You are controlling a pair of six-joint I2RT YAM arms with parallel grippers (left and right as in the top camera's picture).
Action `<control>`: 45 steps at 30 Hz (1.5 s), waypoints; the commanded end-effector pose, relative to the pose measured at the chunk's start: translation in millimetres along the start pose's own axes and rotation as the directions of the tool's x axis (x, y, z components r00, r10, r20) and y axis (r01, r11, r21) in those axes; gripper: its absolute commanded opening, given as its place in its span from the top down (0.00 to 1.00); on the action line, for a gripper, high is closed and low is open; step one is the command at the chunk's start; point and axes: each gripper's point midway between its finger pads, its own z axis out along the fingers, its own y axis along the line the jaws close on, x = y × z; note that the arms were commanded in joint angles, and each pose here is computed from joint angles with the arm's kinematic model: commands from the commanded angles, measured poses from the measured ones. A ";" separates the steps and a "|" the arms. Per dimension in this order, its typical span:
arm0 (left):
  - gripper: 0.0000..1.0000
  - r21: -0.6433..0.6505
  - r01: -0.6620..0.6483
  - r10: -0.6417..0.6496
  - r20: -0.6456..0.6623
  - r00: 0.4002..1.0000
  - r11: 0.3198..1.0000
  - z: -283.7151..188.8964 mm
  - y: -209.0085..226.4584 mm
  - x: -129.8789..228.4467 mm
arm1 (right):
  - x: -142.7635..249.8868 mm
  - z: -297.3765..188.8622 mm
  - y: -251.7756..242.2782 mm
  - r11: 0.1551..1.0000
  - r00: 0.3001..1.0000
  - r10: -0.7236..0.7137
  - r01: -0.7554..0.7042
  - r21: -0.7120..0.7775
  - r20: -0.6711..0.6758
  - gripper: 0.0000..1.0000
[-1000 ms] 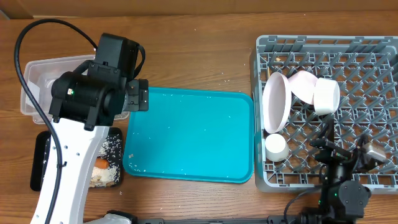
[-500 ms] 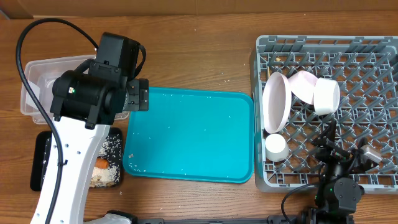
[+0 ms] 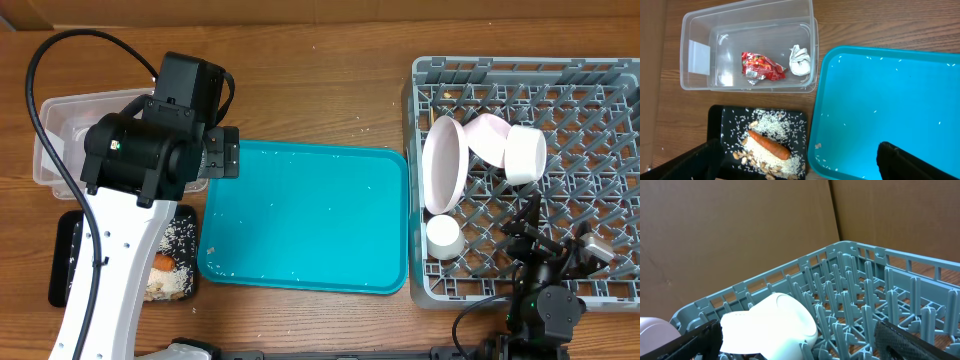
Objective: Sort waste into correct bins and load items into the dishwasher
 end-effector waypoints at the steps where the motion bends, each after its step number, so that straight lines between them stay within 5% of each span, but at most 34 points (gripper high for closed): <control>1: 0.00 -0.015 -0.005 0.005 0.017 1.000 1.000 -2.6 4.5 -4.9 | 0.1 0.0 -1.1 1.000 1.000 0.002 -0.002 0.001 0.010 0.00; 19: 0.00 0.033 0.099 -0.104 0.255 0.961 0.995 -79.0 47.9 18.1 | 0.2 0.0 -1.1 1.000 1.000 0.002 -0.002 0.002 0.010 0.00; 22: 0.00 0.062 0.119 -0.134 0.366 0.921 0.991 -82.9 56.6 8.0 | 0.2 0.0 -1.1 1.000 1.000 0.002 -0.002 0.002 0.010 0.00; 29: 0.00 0.155 -0.136 0.014 0.609 0.793 0.979 -68.0 23.2 0.2 | 0.2 0.0 -1.1 1.000 1.000 0.002 -0.002 0.002 0.010 0.00; 45: 0.00 0.144 -0.095 -0.066 0.821 0.568 0.985 -17.2 9.2 72.1 | 0.2 0.0 -1.1 1.000 1.000 0.002 -0.002 0.002 0.010 0.00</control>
